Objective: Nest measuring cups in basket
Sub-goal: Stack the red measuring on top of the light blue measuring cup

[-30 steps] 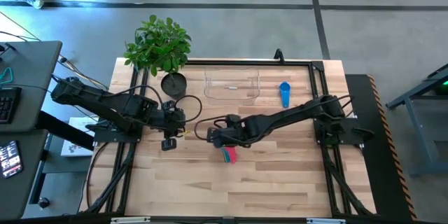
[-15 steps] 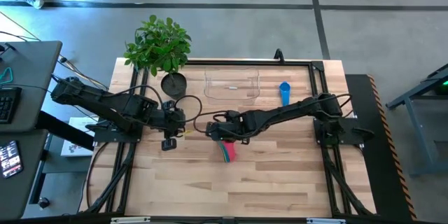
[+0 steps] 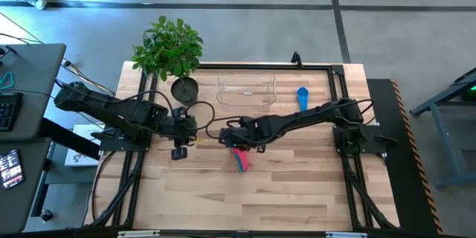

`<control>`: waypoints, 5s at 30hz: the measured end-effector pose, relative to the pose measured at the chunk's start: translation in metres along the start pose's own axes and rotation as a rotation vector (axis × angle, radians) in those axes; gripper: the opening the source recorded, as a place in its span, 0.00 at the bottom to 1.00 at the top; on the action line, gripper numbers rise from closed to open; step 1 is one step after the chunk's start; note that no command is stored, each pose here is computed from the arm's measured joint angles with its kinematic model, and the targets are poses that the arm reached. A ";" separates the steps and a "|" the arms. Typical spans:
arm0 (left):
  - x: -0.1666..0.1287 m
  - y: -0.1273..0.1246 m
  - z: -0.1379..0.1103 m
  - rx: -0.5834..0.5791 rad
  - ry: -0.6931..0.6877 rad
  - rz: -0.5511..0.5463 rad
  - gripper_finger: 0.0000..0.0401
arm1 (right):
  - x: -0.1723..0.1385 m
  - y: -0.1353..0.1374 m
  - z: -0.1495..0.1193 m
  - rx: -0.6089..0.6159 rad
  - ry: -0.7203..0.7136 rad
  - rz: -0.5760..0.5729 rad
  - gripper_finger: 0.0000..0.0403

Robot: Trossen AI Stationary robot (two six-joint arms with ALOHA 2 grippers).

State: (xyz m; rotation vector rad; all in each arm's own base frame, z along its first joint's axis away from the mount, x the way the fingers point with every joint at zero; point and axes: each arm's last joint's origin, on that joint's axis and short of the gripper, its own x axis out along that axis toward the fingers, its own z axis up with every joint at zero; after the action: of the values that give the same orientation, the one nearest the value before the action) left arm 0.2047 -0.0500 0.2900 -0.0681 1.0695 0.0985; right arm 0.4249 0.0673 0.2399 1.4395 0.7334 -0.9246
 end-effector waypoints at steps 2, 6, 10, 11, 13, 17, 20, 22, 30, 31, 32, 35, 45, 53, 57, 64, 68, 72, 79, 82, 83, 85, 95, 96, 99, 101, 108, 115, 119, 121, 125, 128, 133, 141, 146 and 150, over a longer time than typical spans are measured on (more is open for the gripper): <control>0.000 0.000 0.000 0.001 -0.001 0.000 0.16 | 0.000 -0.001 0.000 0.005 -0.002 -0.007 0.10; 0.000 0.000 0.000 0.001 -0.001 0.000 0.16 | 0.000 -0.003 0.001 0.013 -0.007 -0.027 0.10; 0.000 0.000 0.000 0.002 -0.001 0.000 0.16 | 0.000 -0.003 0.001 -0.017 -0.007 -0.027 0.10; 0.000 0.000 0.000 0.001 0.000 0.000 0.16 | 0.000 -0.003 0.001 -0.044 -0.007 -0.028 0.10; 0.000 0.000 0.000 0.001 -0.001 0.000 0.16 | 0.000 -0.004 0.001 -0.104 -0.008 -0.037 0.10; 0.000 0.000 0.000 -0.001 -0.001 0.000 0.16 | -0.003 -0.008 0.003 -0.181 -0.033 -0.085 0.08; 0.000 0.000 0.000 -0.020 -0.002 -0.001 0.16 | -0.006 -0.011 0.004 -0.214 -0.013 -0.116 0.07; 0.000 0.000 0.000 -0.032 -0.002 -0.001 0.16 | -0.007 -0.015 0.003 -0.234 0.014 -0.157 0.06; 0.000 0.000 0.001 -0.124 -0.005 -0.002 0.16 | -0.012 -0.028 -0.020 -0.292 0.084 -0.226 0.06; 0.000 0.000 0.001 -0.125 -0.007 -0.003 0.16 | -0.013 -0.029 -0.024 -0.298 0.087 -0.227 0.06; 0.000 0.000 0.001 -0.126 -0.009 -0.004 0.16 | -0.012 -0.030 -0.028 -0.296 0.088 -0.229 0.06; 0.000 -0.001 0.002 -0.126 -0.014 -0.006 0.16 | -0.010 -0.036 -0.036 -0.309 0.084 -0.248 0.06; 0.000 -0.002 0.006 -0.135 -0.057 -0.024 0.16 | 0.009 -0.060 -0.049 -0.268 0.052 -0.282 0.06; 0.000 -0.002 0.006 -0.136 -0.057 -0.023 0.16 | 0.031 -0.068 -0.050 -0.239 0.080 -0.186 0.06; 0.000 -0.002 0.006 -0.143 -0.056 -0.023 0.16 | 0.032 -0.067 -0.050 -0.236 0.084 -0.178 0.06; 0.000 -0.002 0.006 -0.143 -0.057 -0.023 0.16 | 0.032 -0.061 -0.053 -0.243 0.126 -0.117 0.06; 0.000 -0.002 0.006 -0.142 -0.056 -0.023 0.16 | 0.032 -0.064 -0.052 -0.240 0.119 -0.145 0.06; 0.000 -0.002 0.006 -0.142 -0.056 -0.023 0.16 | 0.030 -0.065 -0.051 -0.242 0.111 -0.171 0.06; 0.000 -0.002 0.006 -0.115 -0.054 -0.021 0.16 | -0.007 -0.039 -0.056 -0.284 0.005 -0.143 0.06; 0.000 -0.002 0.005 -0.112 -0.046 -0.017 0.16 | -0.026 -0.019 -0.055 -0.324 -0.087 -0.051 0.06; 0.000 -0.001 0.005 -0.109 -0.043 -0.016 0.16 | -0.032 -0.012 -0.054 -0.329 -0.112 -0.011 0.06; 0.000 -0.001 0.005 -0.096 -0.042 -0.015 0.16 | -0.038 0.000 -0.049 -0.332 -0.149 0.055 0.06; 0.000 -0.001 0.004 -0.059 -0.041 -0.014 0.16 | -0.013 0.033 -0.042 -0.326 -0.141 0.289 0.06; 0.000 -0.001 0.004 -0.059 -0.040 -0.014 0.16 | -0.007 0.033 -0.043 -0.328 -0.120 0.294 0.06; 0.000 -0.001 0.003 -0.057 -0.029 -0.010 0.16 | 0.010 0.033 -0.049 -0.332 -0.054 0.300 0.06; 0.000 -0.001 0.002 -0.056 -0.022 -0.007 0.16 | 0.018 0.031 -0.053 -0.337 -0.018 0.280 0.05; 0.000 -0.001 0.002 -0.056 -0.019 -0.006 0.16 | 0.026 0.021 -0.060 -0.373 0.053 0.203 0.01; 0.000 0.000 0.003 -0.058 -0.030 0.013 0.16 | 0.028 0.010 -0.057 -0.405 0.076 0.082 0.01; 0.000 0.000 0.003 -0.060 -0.032 0.017 0.16 | 0.029 0.007 -0.053 -0.409 0.074 0.035 0.00; 0.000 0.000 0.003 -0.073 -0.036 0.017 0.16 | 0.030 0.005 -0.052 -0.409 0.085 0.015 0.00; 0.000 0.000 0.004 -0.087 -0.050 0.039 0.16 | 0.036 0.003 -0.047 -0.406 0.082 -0.019 0.00; 0.000 0.001 0.005 -0.091 -0.059 0.044 0.16 | 0.039 0.003 -0.044 -0.406 0.100 -0.026 0.00; 0.001 0.005 0.007 -0.113 -0.073 0.049 0.16 | 0.048 0.000 -0.040 -0.411 0.119 -0.069 0.00; 0.002 0.012 0.009 -0.160 -0.073 0.067 0.16 | 0.051 -0.008 -0.035 -0.413 0.133 -0.161 0.00; 0.002 0.016 0.010 -0.175 -0.074 0.076 0.16 | 0.051 -0.013 -0.034 -0.418 0.130 -0.215 0.00; 0.003 0.018 0.011 -0.185 -0.074 0.082 0.16 | 0.050 -0.016 -0.033 -0.423 0.122 -0.250 0.00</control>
State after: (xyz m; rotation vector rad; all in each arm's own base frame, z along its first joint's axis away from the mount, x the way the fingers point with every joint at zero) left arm 0.2133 -0.0305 0.2927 -0.1863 0.9872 0.2723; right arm 0.4395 0.0971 0.1872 1.0503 1.1460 -0.8120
